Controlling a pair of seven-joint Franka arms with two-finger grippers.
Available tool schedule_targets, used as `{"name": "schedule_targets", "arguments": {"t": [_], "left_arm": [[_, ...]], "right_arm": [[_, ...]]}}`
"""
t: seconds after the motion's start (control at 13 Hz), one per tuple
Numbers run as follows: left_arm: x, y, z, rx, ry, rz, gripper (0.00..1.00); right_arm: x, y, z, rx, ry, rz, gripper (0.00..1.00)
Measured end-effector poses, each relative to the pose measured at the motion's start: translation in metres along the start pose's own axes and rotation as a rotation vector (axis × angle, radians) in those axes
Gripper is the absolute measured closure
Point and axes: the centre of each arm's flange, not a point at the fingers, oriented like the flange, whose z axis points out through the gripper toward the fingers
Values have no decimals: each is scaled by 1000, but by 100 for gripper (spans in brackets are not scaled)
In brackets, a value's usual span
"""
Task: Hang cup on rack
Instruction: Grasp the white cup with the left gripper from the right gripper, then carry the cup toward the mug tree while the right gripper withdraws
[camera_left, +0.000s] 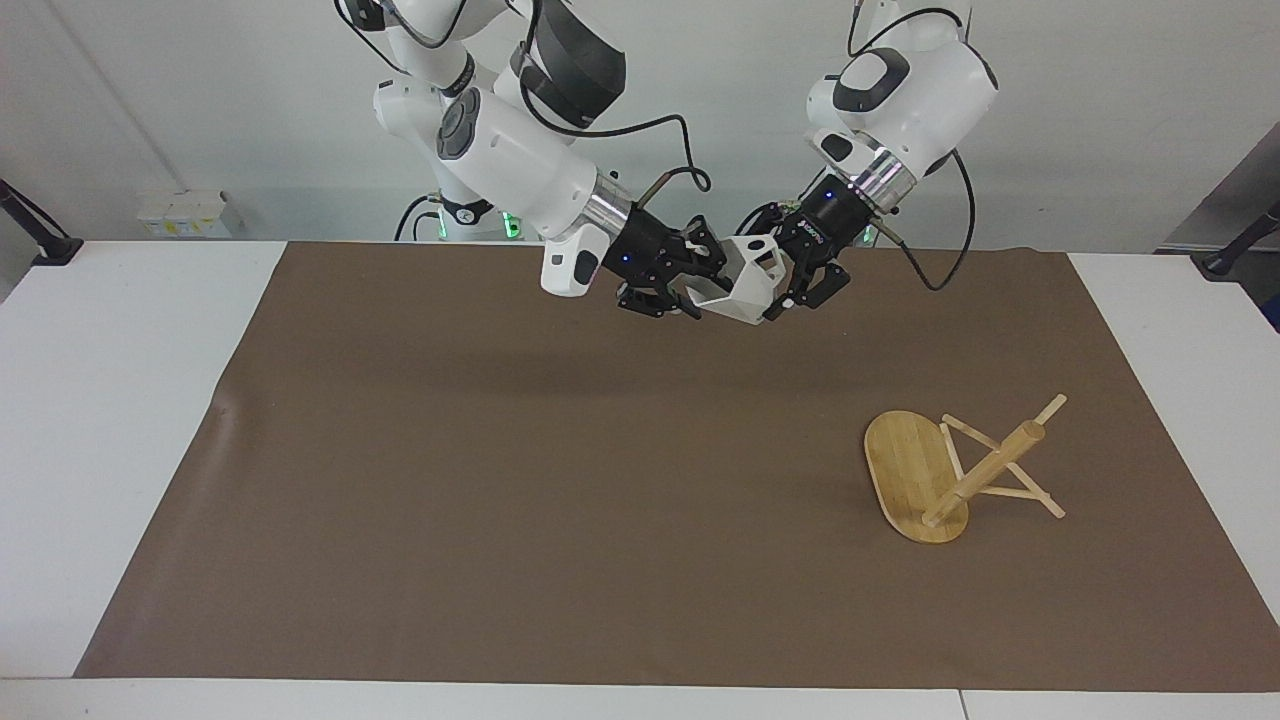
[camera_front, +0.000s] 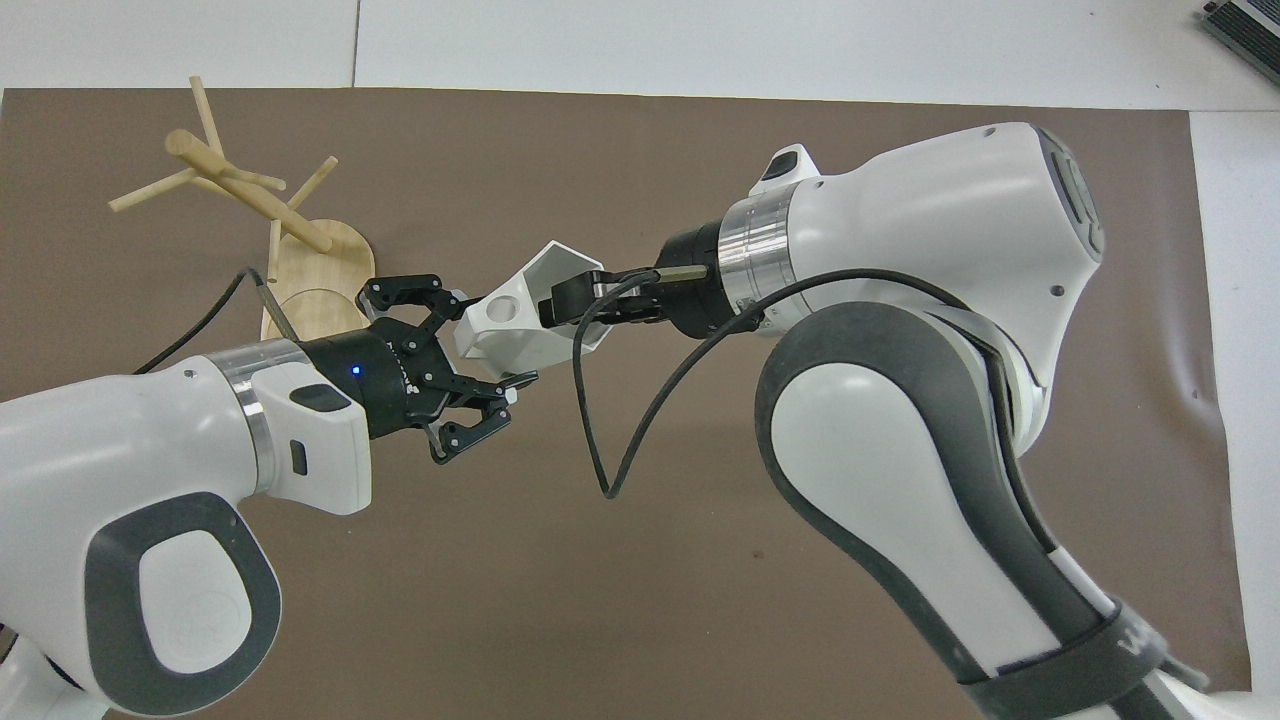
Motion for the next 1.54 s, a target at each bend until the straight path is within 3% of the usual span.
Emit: {"name": "schedule_targets", "arguments": {"t": [0.23,0.54,0.69,1.08,1.38,1.54], "left_arm": [[0,-1,0,1,1,-3,30],[-5,-10,-6,20,4,-32,30],[-10,-16,-8,30,3,-69,30],[-37,-52,-19,124,-2,-169,30],[-67,-80,-13,201,-26,-225,30],[-80,-89,-3,253,-38,-240,30]], "right_arm": [[0,0,0,0,3,0,0],[1,9,-7,-11,-16,12,0],[8,35,-43,-53,-19,43,0],[0,103,-157,-266,5,111,0],[-5,153,-183,-618,-29,86,0],[-7,173,-195,-721,-34,93,0]]}}
